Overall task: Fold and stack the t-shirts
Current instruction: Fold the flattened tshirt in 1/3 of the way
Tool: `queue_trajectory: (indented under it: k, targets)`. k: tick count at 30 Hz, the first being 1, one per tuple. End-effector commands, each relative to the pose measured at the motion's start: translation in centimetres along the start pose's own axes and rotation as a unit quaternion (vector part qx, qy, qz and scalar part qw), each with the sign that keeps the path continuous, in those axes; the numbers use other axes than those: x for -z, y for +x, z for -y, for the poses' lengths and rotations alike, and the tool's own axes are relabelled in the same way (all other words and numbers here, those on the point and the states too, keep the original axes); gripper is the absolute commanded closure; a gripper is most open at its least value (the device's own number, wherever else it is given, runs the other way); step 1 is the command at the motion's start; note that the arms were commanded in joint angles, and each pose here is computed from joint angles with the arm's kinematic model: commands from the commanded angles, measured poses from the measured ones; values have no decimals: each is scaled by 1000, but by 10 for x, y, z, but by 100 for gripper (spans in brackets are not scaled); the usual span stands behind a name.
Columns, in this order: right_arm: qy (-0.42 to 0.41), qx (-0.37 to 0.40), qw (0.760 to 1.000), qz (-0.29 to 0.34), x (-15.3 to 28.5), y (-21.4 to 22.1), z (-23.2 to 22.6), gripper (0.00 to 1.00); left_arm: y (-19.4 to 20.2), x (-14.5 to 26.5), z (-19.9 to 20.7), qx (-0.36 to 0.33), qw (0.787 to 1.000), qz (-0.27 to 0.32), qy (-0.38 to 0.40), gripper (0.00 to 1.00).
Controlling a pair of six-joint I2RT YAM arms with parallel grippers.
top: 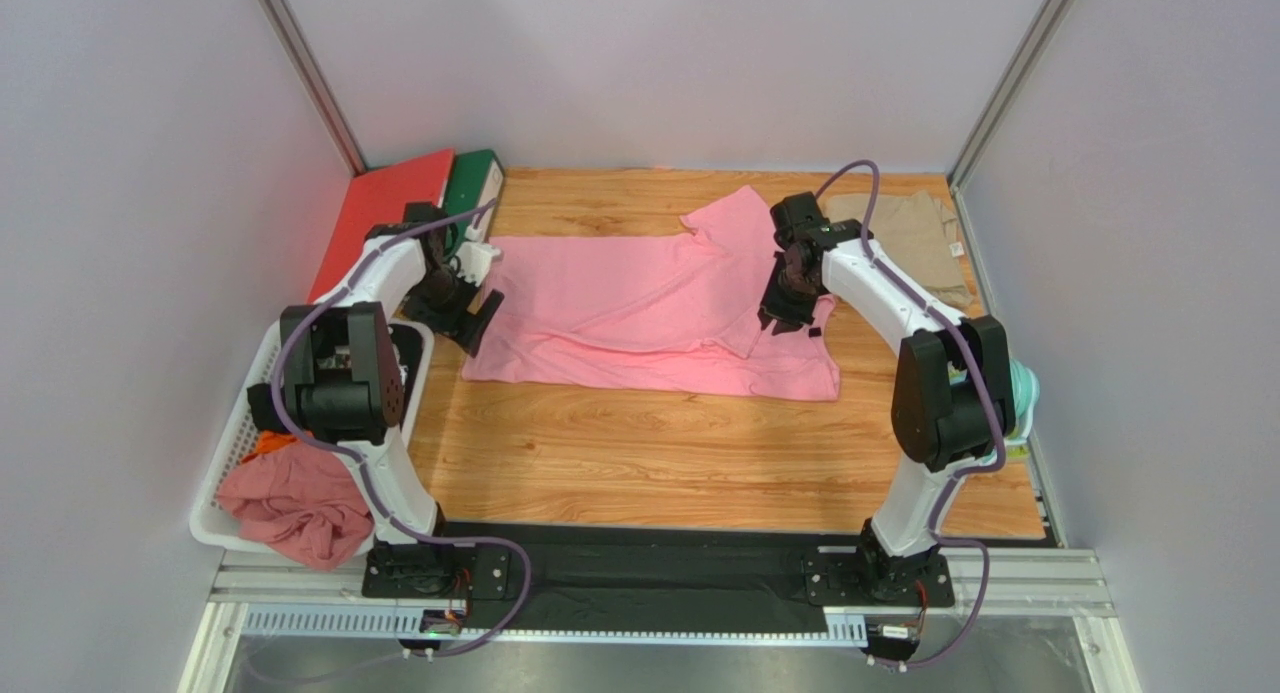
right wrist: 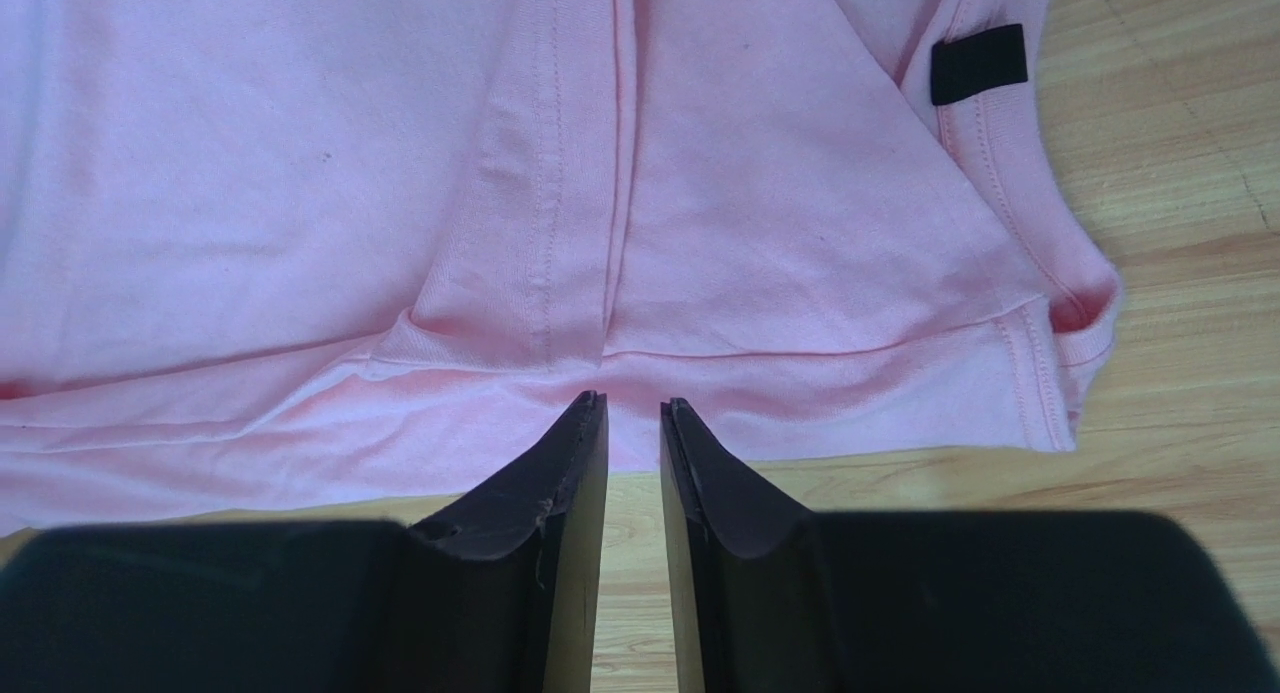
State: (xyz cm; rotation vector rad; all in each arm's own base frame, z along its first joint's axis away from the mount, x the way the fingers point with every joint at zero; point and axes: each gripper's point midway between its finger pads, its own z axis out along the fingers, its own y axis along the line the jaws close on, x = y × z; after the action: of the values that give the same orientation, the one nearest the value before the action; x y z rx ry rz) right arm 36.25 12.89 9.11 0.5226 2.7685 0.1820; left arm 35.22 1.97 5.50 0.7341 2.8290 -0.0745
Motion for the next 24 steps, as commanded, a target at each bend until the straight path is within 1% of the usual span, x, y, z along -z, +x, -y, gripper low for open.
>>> queue_trajectory:
  k: [1,2,3,4,6,8,9,11,12,17,22,24]
  targets:
    - [-18,15,1000,18,1,-5,-13,75,-53,24,45,-51,995,71,56,6]
    - [-17,16,1000,20,2,-5,-13,75,-59,25,50,-51,993,77,66,6]
    - [-16,18,1000,19,1,-4,-14,75,-74,31,54,-57,991,96,71,6]
    - [-17,17,1000,19,1,-3,-14,75,-81,35,62,-58,989,104,92,5]
    - [-22,18,999,16,2,0,-16,75,-86,39,73,-57,986,105,116,6]
    - [-23,20,999,17,5,1,-18,75,-82,42,81,-63,985,106,123,6]
    - [-25,23,999,16,5,3,-20,75,-71,34,85,-67,985,95,125,7]
    - [-25,27,999,16,5,4,-21,75,-60,35,88,-72,985,96,123,6]
    - [-26,27,999,14,4,5,-23,75,-47,25,91,-72,986,84,124,7]
    - [-23,33,999,0,-9,11,-30,75,-15,3,102,-64,987,49,139,7]
    - [-16,45,999,-11,-22,21,-36,74,-19,-11,95,-58,989,44,130,7]
    - [-12,46,999,-16,-26,23,-36,74,-29,-9,91,-57,989,51,126,7]
